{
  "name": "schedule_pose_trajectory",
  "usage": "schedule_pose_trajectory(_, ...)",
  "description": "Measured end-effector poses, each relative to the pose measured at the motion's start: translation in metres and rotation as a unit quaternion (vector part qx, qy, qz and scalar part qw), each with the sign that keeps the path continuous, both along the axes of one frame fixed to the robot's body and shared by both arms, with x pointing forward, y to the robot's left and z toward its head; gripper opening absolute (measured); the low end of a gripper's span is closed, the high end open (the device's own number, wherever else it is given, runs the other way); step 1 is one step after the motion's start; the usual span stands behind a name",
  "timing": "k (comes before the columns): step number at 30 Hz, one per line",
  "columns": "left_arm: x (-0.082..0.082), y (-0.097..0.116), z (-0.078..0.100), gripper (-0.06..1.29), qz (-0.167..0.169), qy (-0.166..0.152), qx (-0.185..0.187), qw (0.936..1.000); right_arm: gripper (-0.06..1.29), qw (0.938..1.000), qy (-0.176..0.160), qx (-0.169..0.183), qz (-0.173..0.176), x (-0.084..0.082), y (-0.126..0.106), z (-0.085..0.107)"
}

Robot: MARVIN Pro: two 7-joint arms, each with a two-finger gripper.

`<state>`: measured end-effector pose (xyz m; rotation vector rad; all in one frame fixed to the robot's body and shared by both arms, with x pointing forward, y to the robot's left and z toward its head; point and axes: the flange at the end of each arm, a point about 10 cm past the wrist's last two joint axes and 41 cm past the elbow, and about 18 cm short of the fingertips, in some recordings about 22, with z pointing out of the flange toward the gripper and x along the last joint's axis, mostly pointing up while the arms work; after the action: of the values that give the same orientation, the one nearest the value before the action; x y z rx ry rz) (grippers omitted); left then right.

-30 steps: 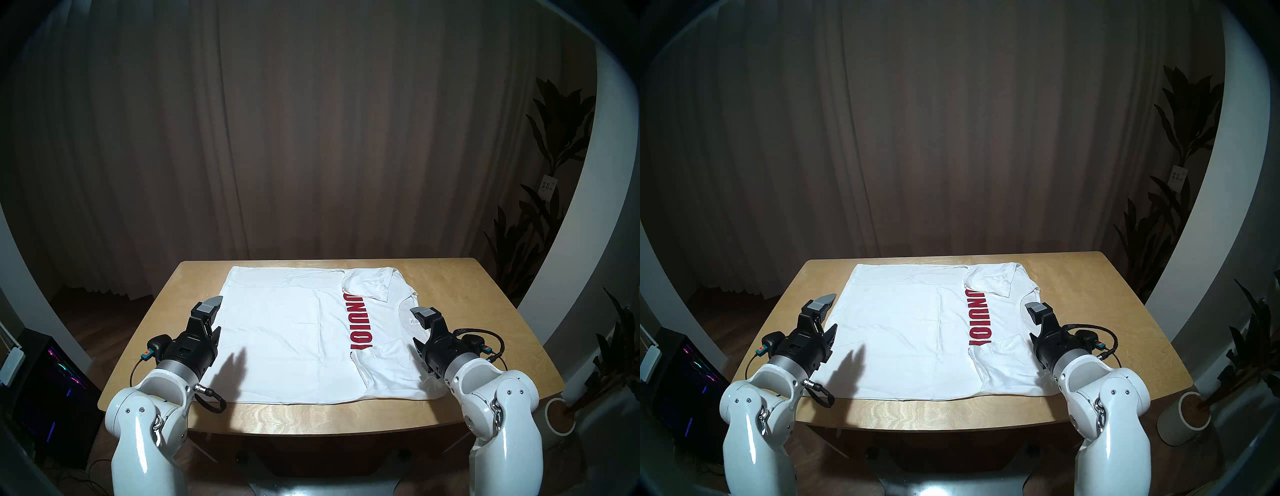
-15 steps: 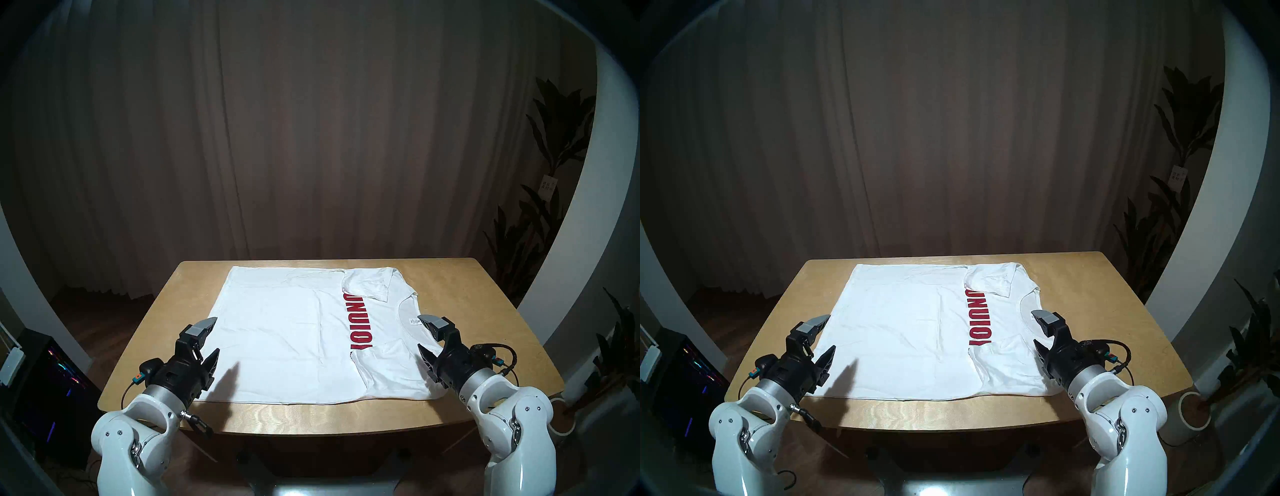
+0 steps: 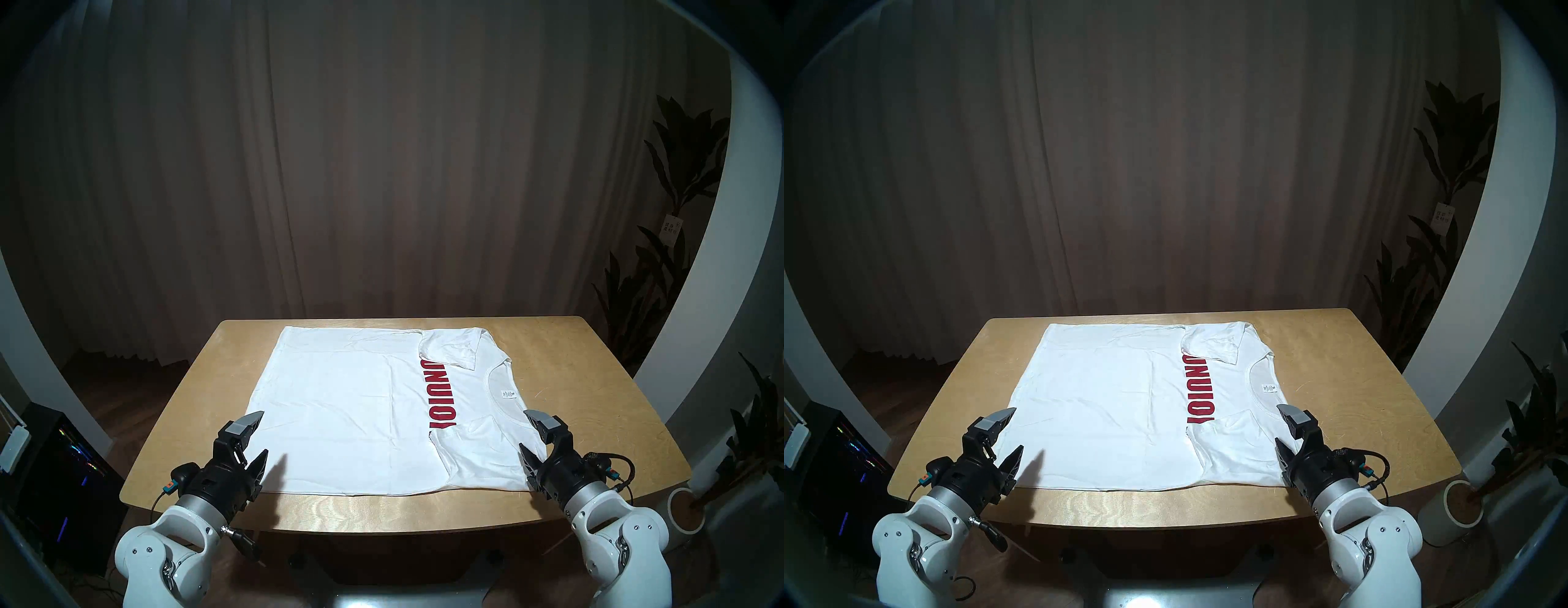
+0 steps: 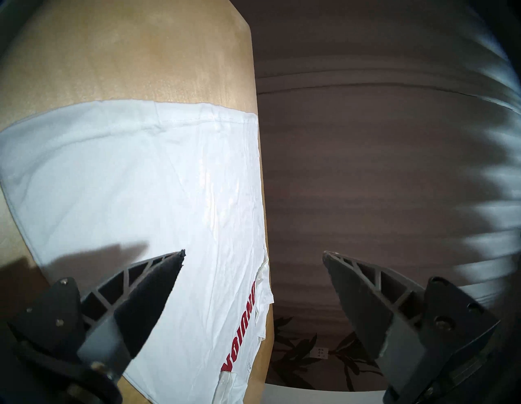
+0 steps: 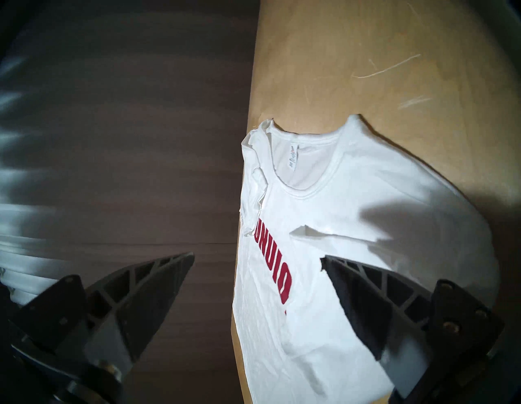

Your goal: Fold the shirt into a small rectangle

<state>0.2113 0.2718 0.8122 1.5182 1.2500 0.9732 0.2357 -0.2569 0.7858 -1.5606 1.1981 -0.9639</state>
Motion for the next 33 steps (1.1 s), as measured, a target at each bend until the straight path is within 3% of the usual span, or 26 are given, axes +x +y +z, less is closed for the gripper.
schedule_pose_trajectory(7,-0.011,-0.002,-0.004,1.24,0.008,0.021,-0.006,0.9997,1.23,0.9998,0.008,0.015,0.008,-0.008,0.003,-0.007)
schedule_pose_trajectory(14,-0.02,-0.004,-0.001,1.24,0.002,0.036,-0.003,0.9993,1.23,0.9994,0.014,0.022,0.024,-0.017,-0.002,-0.001)
schedule_pose_trajectory(26,-0.025,-0.005,0.005,1.24,-0.003,0.08,0.024,0.9965,1.23,0.9963,0.081,0.0,0.029,-0.026,-0.02,0.017)
schedule_pose_trajectory(33,-0.031,0.01,0.009,1.24,0.004,0.097,0.04,0.9945,1.23,0.9944,0.1,0.009,0.033,-0.026,-0.026,0.023)
